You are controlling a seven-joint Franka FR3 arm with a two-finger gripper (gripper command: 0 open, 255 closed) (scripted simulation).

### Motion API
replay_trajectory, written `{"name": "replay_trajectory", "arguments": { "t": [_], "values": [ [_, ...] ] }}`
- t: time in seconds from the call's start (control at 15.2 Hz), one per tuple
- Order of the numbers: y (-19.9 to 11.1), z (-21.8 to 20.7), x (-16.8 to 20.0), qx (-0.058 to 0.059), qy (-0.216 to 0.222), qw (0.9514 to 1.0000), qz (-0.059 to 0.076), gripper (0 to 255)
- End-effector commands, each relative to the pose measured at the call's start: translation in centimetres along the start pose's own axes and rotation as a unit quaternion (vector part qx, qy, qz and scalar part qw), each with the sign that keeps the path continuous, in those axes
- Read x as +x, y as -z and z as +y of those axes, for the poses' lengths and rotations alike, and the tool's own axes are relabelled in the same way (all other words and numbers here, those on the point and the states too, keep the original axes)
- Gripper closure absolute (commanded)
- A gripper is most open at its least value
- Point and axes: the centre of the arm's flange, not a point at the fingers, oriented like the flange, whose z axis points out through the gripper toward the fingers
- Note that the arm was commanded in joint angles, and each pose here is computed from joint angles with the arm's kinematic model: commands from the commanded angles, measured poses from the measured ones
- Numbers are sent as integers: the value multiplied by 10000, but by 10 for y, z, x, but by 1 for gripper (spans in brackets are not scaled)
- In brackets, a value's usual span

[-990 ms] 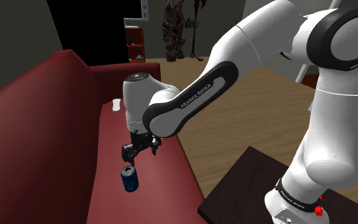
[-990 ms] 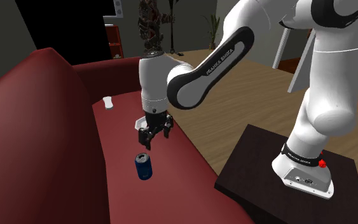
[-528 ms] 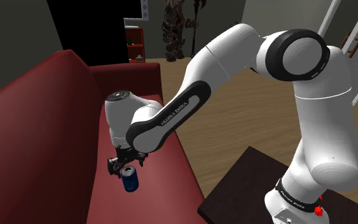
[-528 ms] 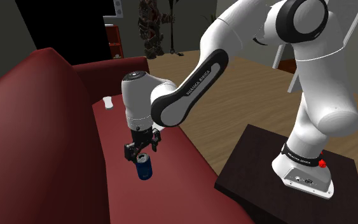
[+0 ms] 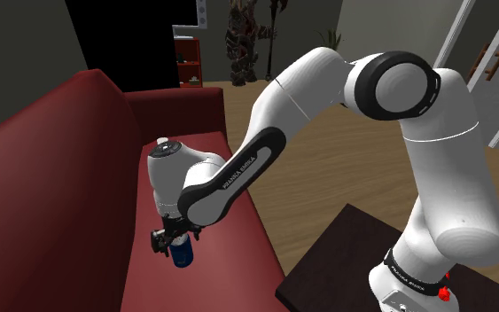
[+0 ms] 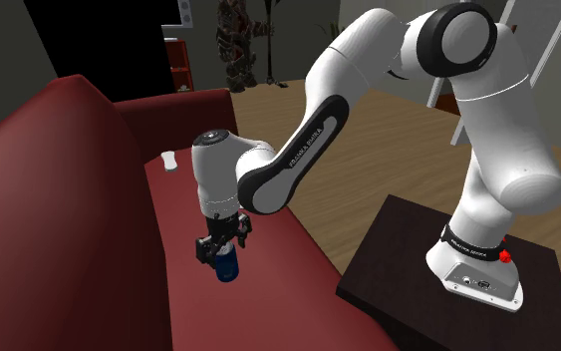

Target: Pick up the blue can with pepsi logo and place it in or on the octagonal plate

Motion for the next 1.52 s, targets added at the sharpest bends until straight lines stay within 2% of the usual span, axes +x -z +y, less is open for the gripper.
{"name": "replay_trajectory", "arguments": {
  "t": [0.0, 0.26, 0.33, 0.92, 1.45],
  "values": [
    [-1, 0, 0, 1, 0, 10000, 2, 0],
    [-1, 0, 0, 1, 0, 10000, 1, 0],
    [-1, 0, 0, 1, 0, 10000, 1, 255],
    [-1, 0, 0, 1, 0, 10000, 2, 255],
    [41, -1, 0, 1, 0, 10000, 2, 255]
  ]
}}
